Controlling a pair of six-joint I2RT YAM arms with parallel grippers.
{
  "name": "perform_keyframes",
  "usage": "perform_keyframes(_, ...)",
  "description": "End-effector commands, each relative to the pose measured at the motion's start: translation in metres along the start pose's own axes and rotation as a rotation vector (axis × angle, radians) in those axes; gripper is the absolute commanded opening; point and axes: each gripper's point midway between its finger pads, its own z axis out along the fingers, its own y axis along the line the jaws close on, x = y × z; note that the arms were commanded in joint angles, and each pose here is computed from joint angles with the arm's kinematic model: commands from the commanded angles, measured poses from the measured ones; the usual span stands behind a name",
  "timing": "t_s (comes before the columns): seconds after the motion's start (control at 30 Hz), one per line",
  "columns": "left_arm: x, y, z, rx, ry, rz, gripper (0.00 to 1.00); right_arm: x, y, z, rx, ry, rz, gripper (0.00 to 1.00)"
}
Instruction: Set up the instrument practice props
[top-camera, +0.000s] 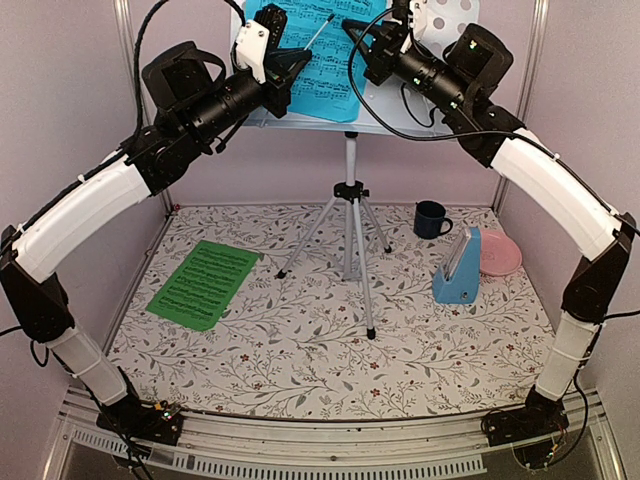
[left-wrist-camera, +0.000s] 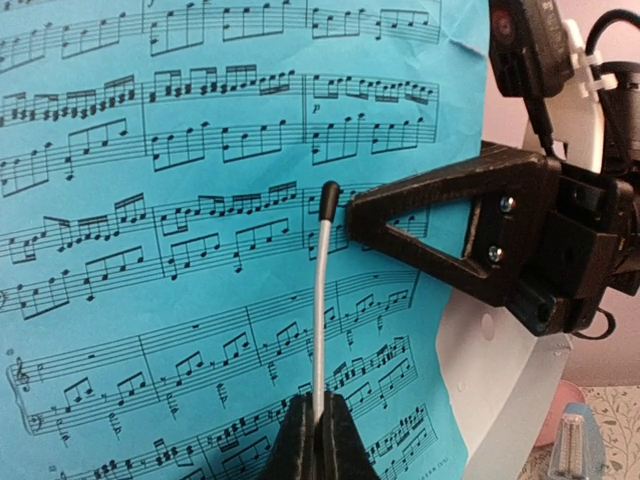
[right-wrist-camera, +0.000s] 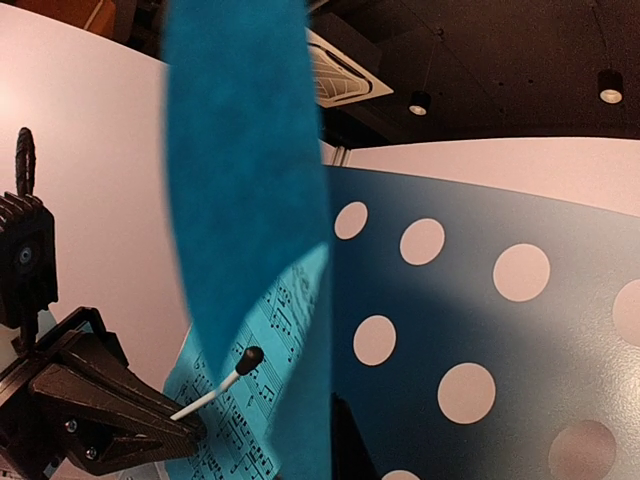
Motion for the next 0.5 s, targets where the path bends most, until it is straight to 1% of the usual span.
perform_keyframes(0.0,-0.0066,-0.0029,0.0007,0.022,-0.042,-0.012,0.00,0.0100,0.0045,0.0058,-0.037,0.001,0.019,0.00)
perform_keyframes(0.13,-0.0063,-0.0036,0.0015,0.025,-0.043,-0.014,0.00,0.0136,0.0073,0.0066,-0.050,0.006,0.007,0.01)
perform_keyframes(0.23,-0.0053,-0.0041,0.0021,0.026,-0.041,-0.016,0.00,0.0152,0.0075,0.0072,-0.051,0.007,-0.005,0.07)
perform_keyframes(0.37,-0.0050,-0.0032,0.0023,0.023,-0.041,-0.018,0.00,0.0176,0.0095,0.0077,-0.062,0.009,-0.002,0.12)
perform_keyframes(0.43,-0.0043,-0.0026,0.0027,0.021,-0.040,-0.019,0.00,0.0193,0.0110,0.0078,-0.069,0.012,0.006,0.17)
perform_keyframes(0.47,-0.0043,-0.0023,0.0027,0.020,-0.039,-0.021,0.00,0.0199,0.0112,0.0079,-0.070,0.014,0.007,0.18)
